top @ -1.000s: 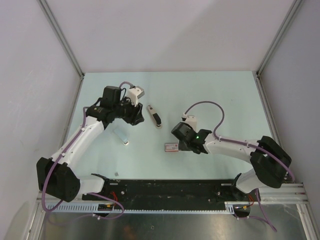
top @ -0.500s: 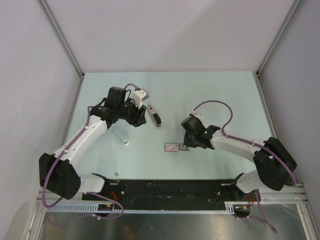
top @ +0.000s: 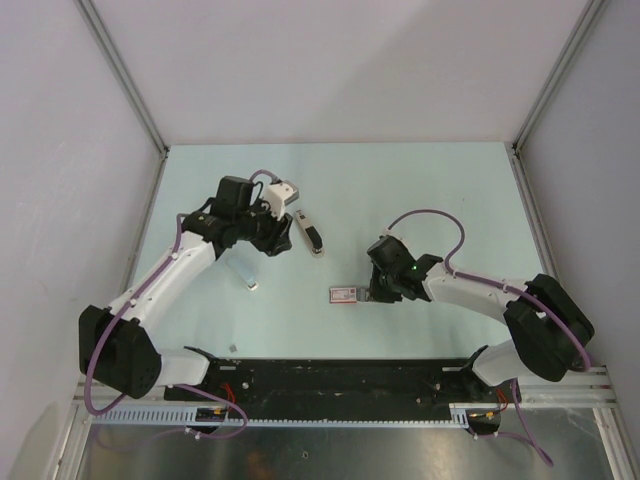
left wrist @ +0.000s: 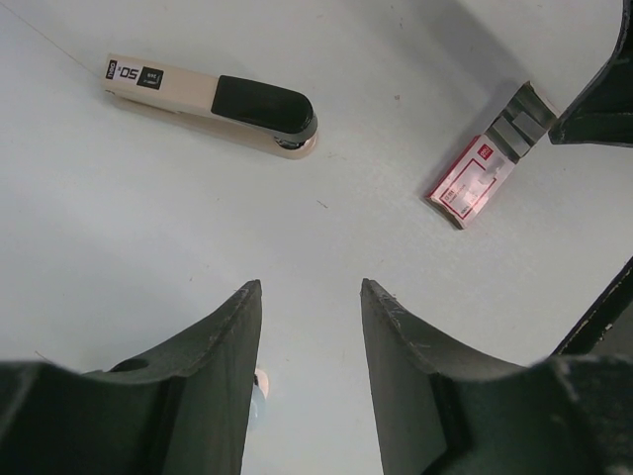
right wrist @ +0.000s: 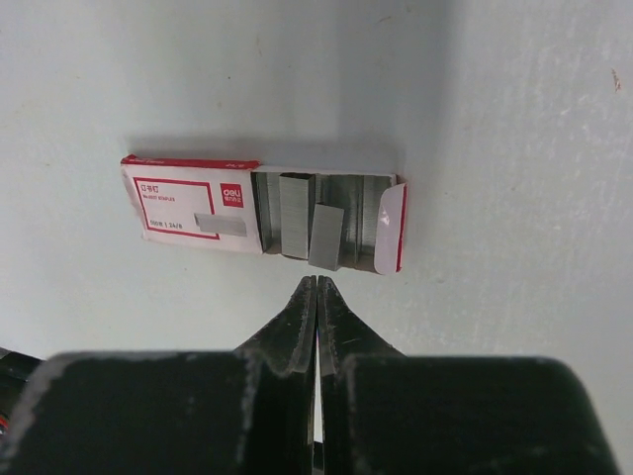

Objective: Unload the staples from the stapler

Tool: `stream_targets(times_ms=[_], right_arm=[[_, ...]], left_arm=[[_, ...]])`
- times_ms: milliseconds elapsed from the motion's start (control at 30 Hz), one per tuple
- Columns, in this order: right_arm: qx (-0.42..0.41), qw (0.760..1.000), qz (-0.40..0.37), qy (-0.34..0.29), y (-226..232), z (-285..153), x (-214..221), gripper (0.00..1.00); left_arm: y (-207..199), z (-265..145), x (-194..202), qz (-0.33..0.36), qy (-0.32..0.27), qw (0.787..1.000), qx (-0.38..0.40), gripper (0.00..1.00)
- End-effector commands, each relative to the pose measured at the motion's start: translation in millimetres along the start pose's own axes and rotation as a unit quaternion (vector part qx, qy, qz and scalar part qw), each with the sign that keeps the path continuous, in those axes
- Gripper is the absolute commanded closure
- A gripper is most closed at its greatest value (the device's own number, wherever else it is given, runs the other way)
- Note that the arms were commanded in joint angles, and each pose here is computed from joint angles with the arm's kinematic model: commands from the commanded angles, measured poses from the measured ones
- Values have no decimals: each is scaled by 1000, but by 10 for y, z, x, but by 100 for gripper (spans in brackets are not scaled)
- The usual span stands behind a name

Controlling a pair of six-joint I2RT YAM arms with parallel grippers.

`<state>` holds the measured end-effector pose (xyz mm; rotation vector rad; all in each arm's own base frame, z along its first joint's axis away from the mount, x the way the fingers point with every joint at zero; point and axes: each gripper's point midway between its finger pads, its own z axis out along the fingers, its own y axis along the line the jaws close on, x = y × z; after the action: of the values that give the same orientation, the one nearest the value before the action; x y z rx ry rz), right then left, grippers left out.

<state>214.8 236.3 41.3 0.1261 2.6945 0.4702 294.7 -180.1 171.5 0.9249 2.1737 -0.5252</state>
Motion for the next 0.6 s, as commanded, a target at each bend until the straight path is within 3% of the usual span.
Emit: stream_targets(times_ms=[0, 567], right_arm=[[-20, 1000, 13, -5, 73, -29, -46, 100], [-28, 999, 12, -10, 86, -130, -66, 100]], left_arm=[[-24, 7, -14, 41, -5, 999, 8, 50], [-17, 32, 30, 47, 1, 999, 10, 50]])
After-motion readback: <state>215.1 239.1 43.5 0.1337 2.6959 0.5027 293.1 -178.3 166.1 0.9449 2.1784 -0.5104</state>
